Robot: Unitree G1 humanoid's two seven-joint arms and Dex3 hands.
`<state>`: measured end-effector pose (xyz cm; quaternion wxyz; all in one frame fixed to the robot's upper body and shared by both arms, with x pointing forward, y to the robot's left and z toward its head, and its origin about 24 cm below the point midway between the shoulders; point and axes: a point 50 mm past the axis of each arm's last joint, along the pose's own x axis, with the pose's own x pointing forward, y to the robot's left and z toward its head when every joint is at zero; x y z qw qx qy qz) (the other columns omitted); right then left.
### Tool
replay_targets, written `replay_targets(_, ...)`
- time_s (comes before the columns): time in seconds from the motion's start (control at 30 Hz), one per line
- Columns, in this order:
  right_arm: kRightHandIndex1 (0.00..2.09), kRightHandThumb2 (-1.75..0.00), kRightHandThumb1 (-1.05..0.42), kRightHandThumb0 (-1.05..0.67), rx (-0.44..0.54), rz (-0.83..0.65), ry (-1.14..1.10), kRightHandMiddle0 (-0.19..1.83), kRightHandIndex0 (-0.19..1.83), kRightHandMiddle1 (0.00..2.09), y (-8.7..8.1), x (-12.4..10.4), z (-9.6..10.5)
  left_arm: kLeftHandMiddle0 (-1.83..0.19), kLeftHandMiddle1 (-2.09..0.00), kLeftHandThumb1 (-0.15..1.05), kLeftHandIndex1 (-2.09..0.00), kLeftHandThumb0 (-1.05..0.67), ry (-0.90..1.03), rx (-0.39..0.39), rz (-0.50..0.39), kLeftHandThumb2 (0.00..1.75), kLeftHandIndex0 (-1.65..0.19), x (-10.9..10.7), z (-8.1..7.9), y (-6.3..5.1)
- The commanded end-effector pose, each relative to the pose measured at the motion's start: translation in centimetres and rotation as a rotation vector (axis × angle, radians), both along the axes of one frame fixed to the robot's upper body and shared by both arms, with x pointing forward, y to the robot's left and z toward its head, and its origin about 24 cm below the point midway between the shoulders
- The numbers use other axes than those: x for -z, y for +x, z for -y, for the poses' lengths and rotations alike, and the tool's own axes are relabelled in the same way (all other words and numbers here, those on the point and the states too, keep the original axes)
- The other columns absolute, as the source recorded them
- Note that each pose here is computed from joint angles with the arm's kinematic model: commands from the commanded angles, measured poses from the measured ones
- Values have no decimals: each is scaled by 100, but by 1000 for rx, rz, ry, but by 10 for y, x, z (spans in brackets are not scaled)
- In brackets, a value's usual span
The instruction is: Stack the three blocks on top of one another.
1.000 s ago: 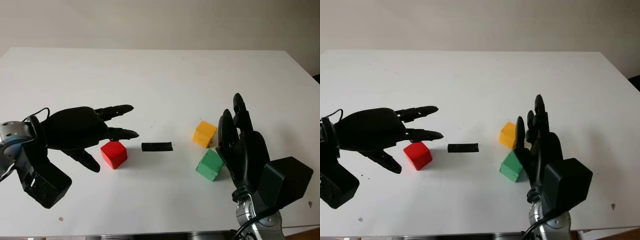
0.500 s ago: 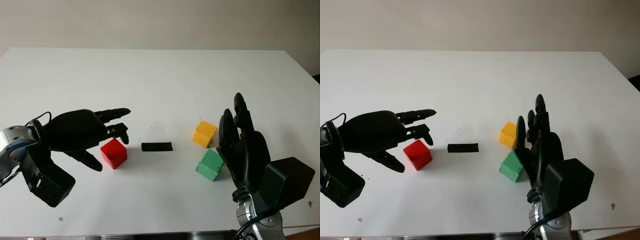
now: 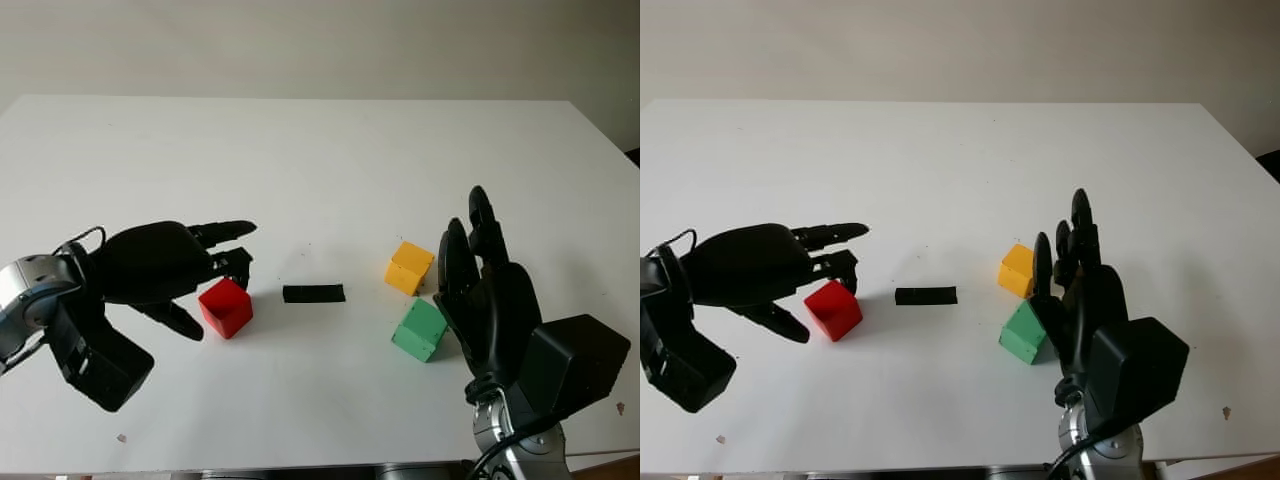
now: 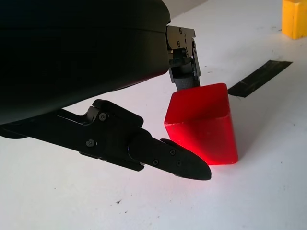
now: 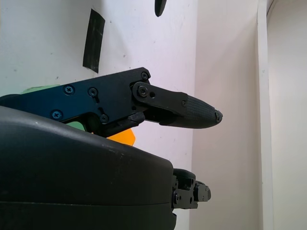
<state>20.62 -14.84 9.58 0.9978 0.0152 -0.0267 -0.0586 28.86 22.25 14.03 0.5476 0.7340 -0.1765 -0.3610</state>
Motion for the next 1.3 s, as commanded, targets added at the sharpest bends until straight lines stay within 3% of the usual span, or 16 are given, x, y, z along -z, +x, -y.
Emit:
replay_targets(0.0, 5, -59, -105, -54, 5, 23, 8, 2, 2, 6, -2, -5, 0, -7, -8, 103, -147, -44, -14, 23, 25, 8, -4, -1, 4, 3)
replay_targets(0.2, 5, -60, -105, -53, 6, 23, 3, 2, 2, 5, -3, -5, 0, -12, -7, 105, -165, -36, -76, 32, 23, 14, -5, 3, 4, 4)
replay_targets(0.53, 5, -60, -105, -52, 3, 22, 0, 2, 2, 5, -3, -4, -1, -12, -6, 105, -168, -42, -343, -81, -254, 12, -6, -1, 4, 6)
replay_targets(0.8, 5, -61, -105, -51, 0, 23, -6, 1, 1, 5, -3, -4, -2, -16, -7, 105, -161, -45, -477, -123, -374, 10, -11, -5, 3, 7)
replay_targets(0.97, 5, -60, -105, -51, 4, 28, -8, 2, 2, 6, -3, -4, -2, -18, -7, 105, -157, -45, -568, -127, -397, 9, -14, -6, 6, 6)
replay_targets(1.27, 5, -59, -105, -50, 8, 22, 3, 2, 2, 6, -3, -3, -4, -16, -5, 105, -160, -42, -680, -139, -307, 8, -13, -3, 21, 1)
